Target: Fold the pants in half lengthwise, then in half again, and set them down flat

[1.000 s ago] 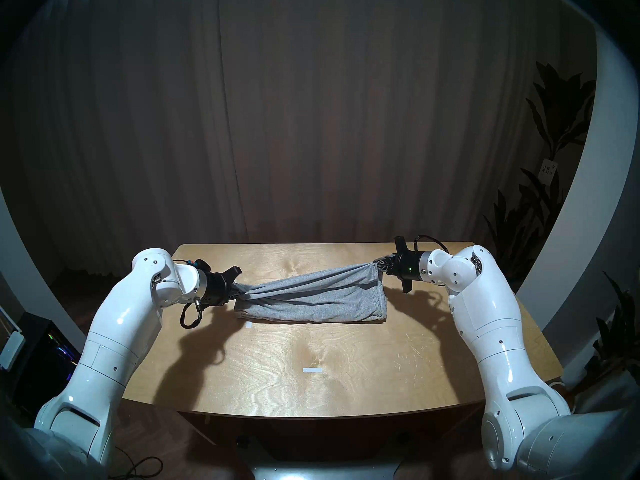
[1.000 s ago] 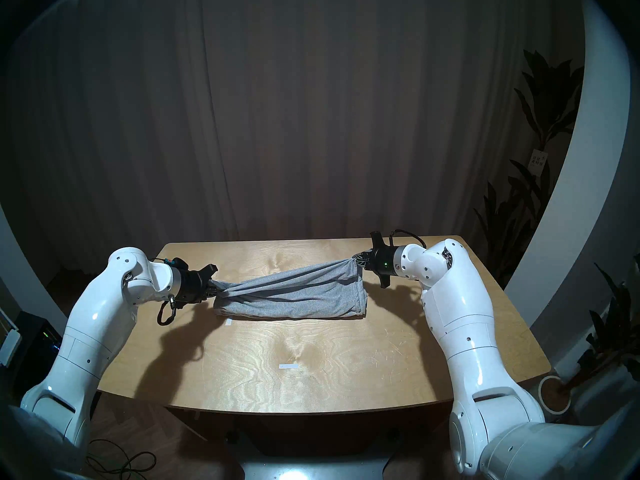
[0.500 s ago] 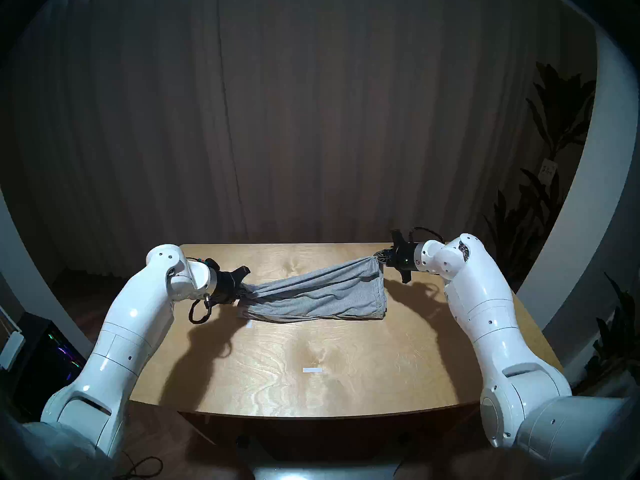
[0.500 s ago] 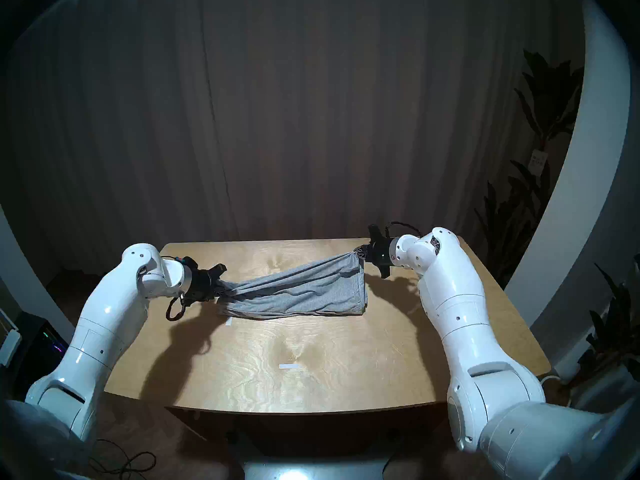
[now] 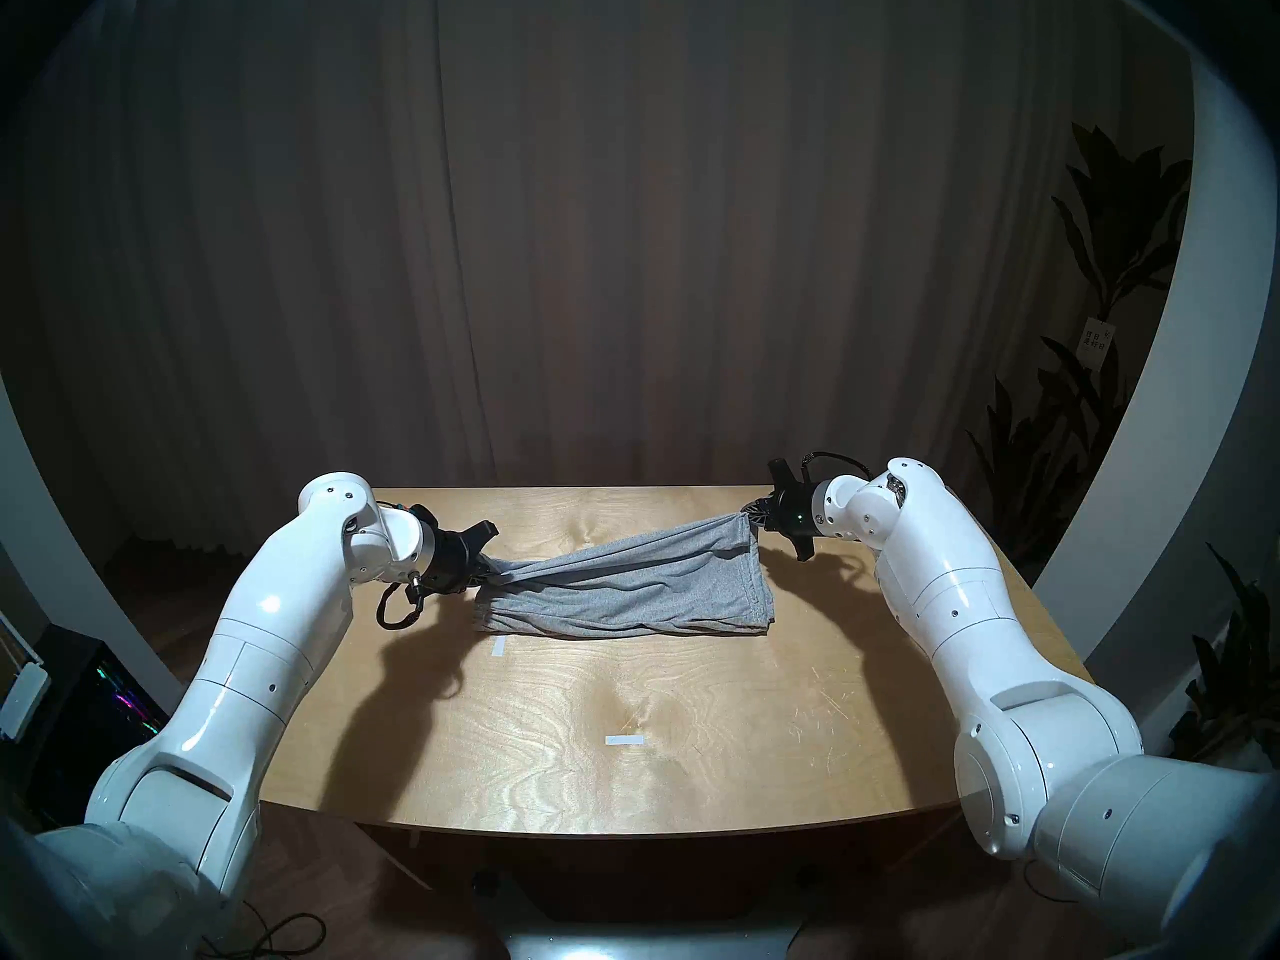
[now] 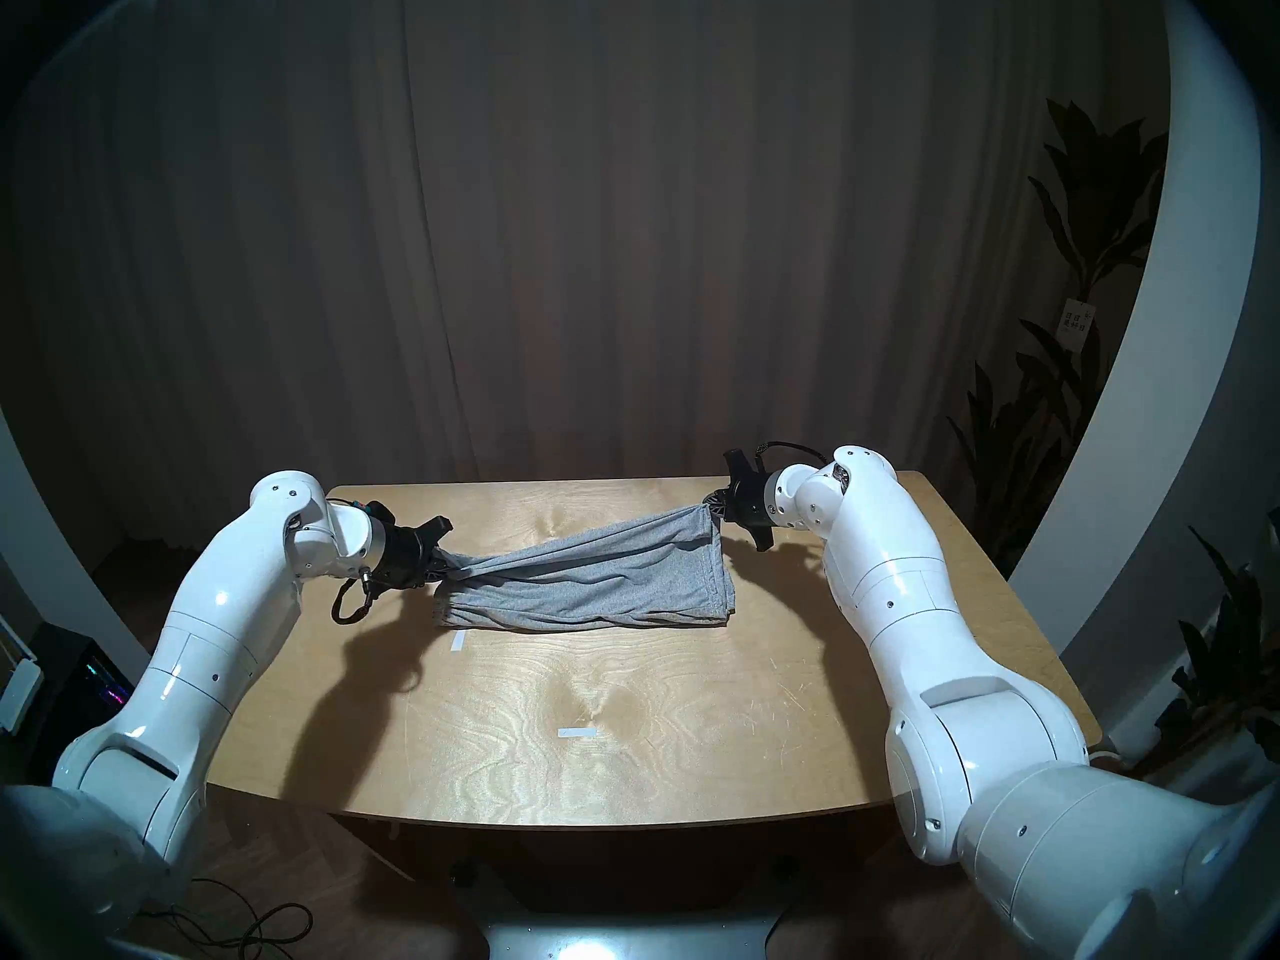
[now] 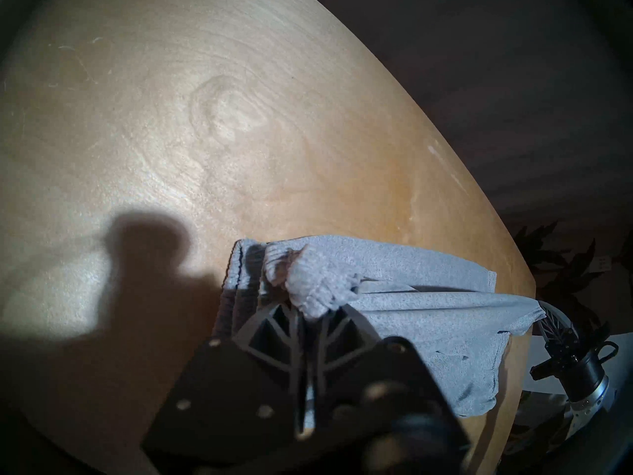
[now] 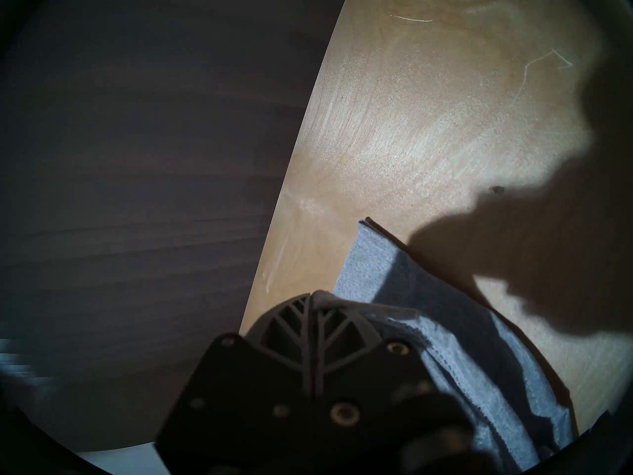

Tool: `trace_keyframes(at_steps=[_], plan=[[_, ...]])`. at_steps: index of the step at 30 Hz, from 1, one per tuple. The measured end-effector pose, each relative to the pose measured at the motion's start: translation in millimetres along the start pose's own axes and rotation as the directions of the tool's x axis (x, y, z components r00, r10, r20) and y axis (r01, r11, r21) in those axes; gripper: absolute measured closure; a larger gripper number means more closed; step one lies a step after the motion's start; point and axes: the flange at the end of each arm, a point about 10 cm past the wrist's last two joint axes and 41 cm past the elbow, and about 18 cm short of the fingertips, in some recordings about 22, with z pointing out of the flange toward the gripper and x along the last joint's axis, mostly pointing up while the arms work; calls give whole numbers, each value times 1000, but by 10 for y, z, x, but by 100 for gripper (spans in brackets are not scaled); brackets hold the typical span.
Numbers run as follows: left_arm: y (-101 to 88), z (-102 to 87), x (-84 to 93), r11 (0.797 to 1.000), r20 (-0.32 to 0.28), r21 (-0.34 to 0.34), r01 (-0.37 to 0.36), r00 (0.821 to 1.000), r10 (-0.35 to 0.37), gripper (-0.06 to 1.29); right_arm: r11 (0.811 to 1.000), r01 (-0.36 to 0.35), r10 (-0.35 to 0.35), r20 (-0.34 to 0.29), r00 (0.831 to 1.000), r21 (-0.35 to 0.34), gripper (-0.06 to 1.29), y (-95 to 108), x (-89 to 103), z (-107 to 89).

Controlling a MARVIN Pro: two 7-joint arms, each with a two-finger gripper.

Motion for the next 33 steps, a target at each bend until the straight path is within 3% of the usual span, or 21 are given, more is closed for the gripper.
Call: trace_keyframes(at_steps=[6, 7, 9, 10, 11, 17, 18, 19, 20, 21, 24, 33], plan=[[-40, 66, 43, 999, 1, 35, 0, 1000, 0, 93, 1000, 1, -2, -22, 1000, -18, 126, 17, 75, 84], [-40, 71, 55, 999, -1, 39, -2, 1000, 2, 84, 1000, 2, -3, -25, 1000, -19, 126, 14, 86, 99], [-33, 73, 73, 999, -5, 43, -4, 1000, 5, 24, 1000, 3, -4, -29, 1000, -22, 125, 6, 99, 124], [-28, 73, 81, 999, -6, 44, -6, 1000, 6, 5, 1000, 3, -4, -30, 1000, -23, 123, 3, 103, 135], [-23, 70, 91, 999, -9, 44, -7, 1000, 7, -1, 1000, 4, -5, -31, 999, -23, 119, -1, 108, 145], [26, 14, 171, 999, -35, 39, -16, 999, 18, -1, 999, 16, -17, -35, 999, -33, 94, -42, 139, 208], [31, -2, 186, 999, -40, 37, -17, 999, 19, -1, 999, 23, -24, -32, 999, -38, 73, -55, 139, 214], [36, -16, 199, 999, -45, 35, -18, 999, 20, -1, 999, 29, -30, -28, 999, -42, 70, -67, 138, 218], [40, -31, 211, 999, -50, 33, -18, 999, 20, -1, 998, 35, -36, -25, 999, -46, 44, -80, 137, 222], [45, -47, 223, 999, -55, 30, -18, 998, 20, -1, 998, 41, -42, -22, 999, -49, 28, -95, 136, 224], [84, -129, 275, 1000, -80, 16, -24, 996, 25, -1, 997, 64, -65, -9, 998, -53, -2, -168, 135, 224], [210, -483, 445, 999, -199, -30, -40, 979, 33, -1, 993, 113, -113, 17, 993, -24, -2, -411, 169, 166]])
